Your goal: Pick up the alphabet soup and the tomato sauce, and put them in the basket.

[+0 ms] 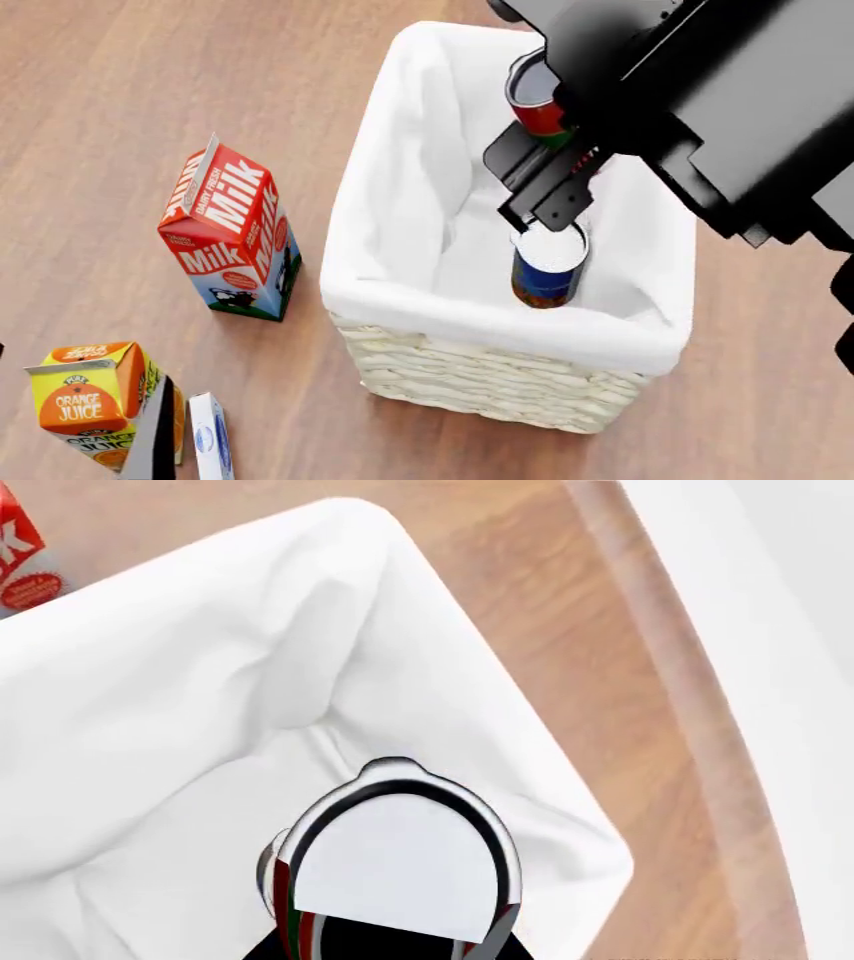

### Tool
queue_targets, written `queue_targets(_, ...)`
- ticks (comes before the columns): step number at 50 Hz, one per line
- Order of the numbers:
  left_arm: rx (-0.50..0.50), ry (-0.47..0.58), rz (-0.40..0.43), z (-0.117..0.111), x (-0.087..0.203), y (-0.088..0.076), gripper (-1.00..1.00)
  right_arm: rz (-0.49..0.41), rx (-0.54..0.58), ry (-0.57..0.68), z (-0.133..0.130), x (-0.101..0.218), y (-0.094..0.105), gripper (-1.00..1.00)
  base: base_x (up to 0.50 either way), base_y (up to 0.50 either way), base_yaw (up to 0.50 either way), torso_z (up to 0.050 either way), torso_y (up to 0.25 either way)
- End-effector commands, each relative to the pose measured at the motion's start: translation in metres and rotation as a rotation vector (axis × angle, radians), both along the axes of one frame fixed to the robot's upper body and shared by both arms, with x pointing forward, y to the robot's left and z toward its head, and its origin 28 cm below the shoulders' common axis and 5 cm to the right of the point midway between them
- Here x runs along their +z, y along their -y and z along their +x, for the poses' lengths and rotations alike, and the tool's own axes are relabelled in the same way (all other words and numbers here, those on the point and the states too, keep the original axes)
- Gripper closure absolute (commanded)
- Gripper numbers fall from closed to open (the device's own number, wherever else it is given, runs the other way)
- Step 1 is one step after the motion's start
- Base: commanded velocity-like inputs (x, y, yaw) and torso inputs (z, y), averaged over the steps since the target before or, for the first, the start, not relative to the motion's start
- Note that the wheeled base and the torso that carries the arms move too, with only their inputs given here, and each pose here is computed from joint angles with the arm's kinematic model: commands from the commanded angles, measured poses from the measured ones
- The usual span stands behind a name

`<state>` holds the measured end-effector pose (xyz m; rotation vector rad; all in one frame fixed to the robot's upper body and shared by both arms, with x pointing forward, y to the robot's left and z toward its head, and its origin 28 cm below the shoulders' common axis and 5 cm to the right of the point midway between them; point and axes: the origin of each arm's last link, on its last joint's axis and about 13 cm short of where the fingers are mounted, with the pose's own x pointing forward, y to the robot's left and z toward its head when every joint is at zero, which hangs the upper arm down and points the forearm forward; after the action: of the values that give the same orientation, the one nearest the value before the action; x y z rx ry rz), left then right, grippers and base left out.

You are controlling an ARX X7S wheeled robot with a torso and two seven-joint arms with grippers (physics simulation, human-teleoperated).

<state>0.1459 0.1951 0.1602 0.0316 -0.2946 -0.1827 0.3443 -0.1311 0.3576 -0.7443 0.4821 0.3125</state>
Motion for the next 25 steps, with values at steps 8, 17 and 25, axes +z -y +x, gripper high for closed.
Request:
queue_targets(8,0.005,-0.005,-0.003,0.001,0.0,-0.001,-1.0,-0.089,-0.006,-0.079,0.025,0.017,-0.014,1.0,0.0,0.0,0.0,0.0,0.0)
queue_targets(17,0.009,-0.008,-0.005,0.003,-0.002,-0.002,-1.0,-0.125,0.003,-0.1,0.033,0.016,-0.022,1.0,0.0,0.0,0.0,0.0,0.0)
queue_targets(25,0.011,-0.008,-0.01,0.003,-0.001,-0.003,-1.0,-0.125,0.01,-0.109,0.039,0.017,-0.026,1.0,0.0,0.0,0.0,0.0,0.0)
